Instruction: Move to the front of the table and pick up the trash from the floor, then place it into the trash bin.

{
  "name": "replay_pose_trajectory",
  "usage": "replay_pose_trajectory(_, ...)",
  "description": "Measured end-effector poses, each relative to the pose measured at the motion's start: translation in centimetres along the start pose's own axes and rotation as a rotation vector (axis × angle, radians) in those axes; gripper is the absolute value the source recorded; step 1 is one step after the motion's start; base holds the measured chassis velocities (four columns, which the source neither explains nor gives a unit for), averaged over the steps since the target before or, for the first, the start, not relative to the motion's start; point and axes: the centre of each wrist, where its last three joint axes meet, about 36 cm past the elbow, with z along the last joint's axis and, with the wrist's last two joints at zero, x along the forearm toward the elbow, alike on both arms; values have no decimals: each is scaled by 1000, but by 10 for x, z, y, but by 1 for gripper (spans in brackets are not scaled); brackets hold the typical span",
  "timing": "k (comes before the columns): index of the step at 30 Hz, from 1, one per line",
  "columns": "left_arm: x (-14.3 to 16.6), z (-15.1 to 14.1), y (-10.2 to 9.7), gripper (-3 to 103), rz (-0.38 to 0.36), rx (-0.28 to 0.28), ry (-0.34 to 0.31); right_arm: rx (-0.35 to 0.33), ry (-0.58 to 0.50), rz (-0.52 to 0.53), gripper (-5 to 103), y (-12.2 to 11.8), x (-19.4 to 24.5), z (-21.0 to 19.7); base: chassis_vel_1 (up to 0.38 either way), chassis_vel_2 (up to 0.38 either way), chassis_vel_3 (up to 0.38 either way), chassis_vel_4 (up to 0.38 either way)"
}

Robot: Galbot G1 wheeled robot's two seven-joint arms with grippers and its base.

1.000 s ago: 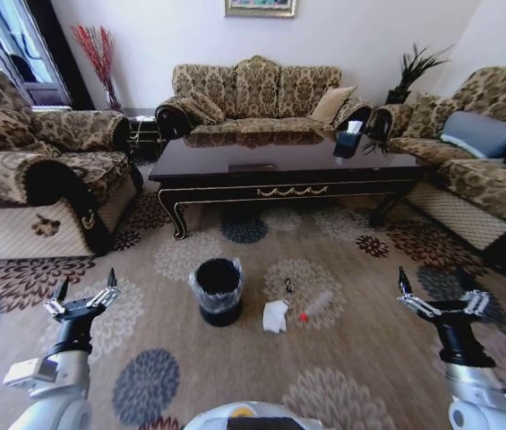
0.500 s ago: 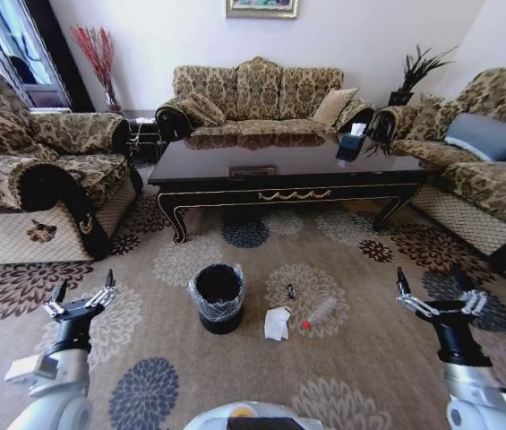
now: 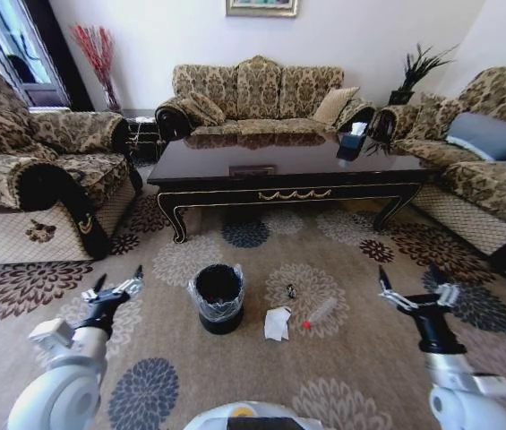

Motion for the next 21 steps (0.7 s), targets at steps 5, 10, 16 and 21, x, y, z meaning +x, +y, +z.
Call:
replay_pose_trajectory(5, -28, 6, 7, 100, 26, 19, 88, 2, 11, 10, 100, 1, 9, 11, 0, 0, 0, 0)
replay_pose_trajectory(10, -70, 28, 8, 100, 98, 36, 112, -3, 31, 61, 100, 9, 17, 34, 0, 0, 0, 0)
replay_pose_trajectory(16, -103, 47, -10, 100, 134, 79, 142, -20, 64, 104, 100, 18, 23, 50, 0, 0, 0, 0)
replay_pose_trajectory(21, -139, 59, -48, 100, 136, 127, 171, 10, 108, 100, 100, 23, 30, 61, 0, 0, 0, 0)
